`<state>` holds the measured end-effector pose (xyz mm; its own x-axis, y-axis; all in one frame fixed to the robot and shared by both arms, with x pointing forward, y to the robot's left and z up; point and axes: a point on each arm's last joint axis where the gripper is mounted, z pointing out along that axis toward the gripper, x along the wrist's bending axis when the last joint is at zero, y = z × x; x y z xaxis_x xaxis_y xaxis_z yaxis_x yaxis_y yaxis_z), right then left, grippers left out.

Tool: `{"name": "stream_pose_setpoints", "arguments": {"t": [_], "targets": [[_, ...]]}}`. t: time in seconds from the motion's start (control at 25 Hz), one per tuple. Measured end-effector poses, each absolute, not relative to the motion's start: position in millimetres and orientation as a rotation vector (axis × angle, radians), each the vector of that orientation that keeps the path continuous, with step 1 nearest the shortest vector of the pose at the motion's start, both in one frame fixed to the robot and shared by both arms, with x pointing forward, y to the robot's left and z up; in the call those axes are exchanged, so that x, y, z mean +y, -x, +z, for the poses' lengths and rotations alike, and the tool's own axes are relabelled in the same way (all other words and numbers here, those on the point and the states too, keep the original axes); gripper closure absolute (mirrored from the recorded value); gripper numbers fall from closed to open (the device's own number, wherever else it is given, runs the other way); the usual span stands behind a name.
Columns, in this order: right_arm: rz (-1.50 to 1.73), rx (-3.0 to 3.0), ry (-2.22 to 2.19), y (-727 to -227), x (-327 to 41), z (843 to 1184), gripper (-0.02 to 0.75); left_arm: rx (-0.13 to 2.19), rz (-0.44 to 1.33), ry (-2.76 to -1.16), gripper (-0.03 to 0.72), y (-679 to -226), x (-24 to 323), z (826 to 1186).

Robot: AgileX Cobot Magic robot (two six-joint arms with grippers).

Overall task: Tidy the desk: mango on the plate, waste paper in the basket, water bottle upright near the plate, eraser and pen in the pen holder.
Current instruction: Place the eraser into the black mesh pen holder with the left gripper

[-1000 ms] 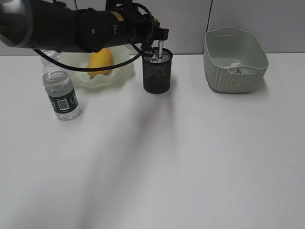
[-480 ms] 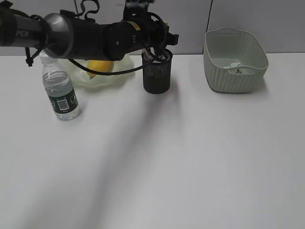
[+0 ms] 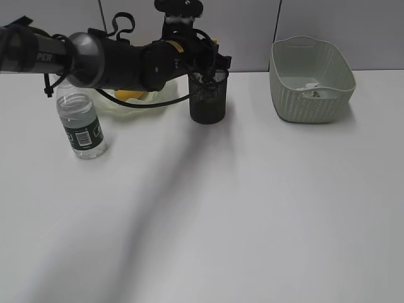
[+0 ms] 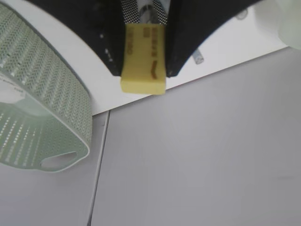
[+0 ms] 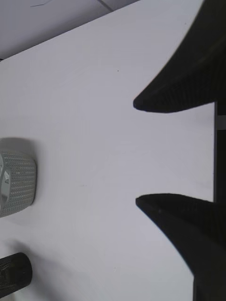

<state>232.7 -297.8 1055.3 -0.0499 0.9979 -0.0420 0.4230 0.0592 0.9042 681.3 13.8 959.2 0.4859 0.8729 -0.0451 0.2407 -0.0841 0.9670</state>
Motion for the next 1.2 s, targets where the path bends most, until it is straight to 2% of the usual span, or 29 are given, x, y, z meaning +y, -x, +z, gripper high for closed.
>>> {"name": "stream_pose_setpoints", "arguments": {"t": [0.28,1.08,1.2], "targets": [[0.959,1.58,-1.463,-232.7,-297.8,1055.3,0.296,1.004,0.694,-1.639,0.486,-684.1,14.0,936.9],[0.959,1.58,-1.463,-232.7,-297.8,1055.3,0.296,0.983,0.708,-1.673,0.486,-686.2,15.1,924.6],[0.959,1.58,-1.463,-232.7,-297.8,1055.3,0.296,0.981,0.709,-1.674,0.424,-686.1,15.0,924.6]]}}
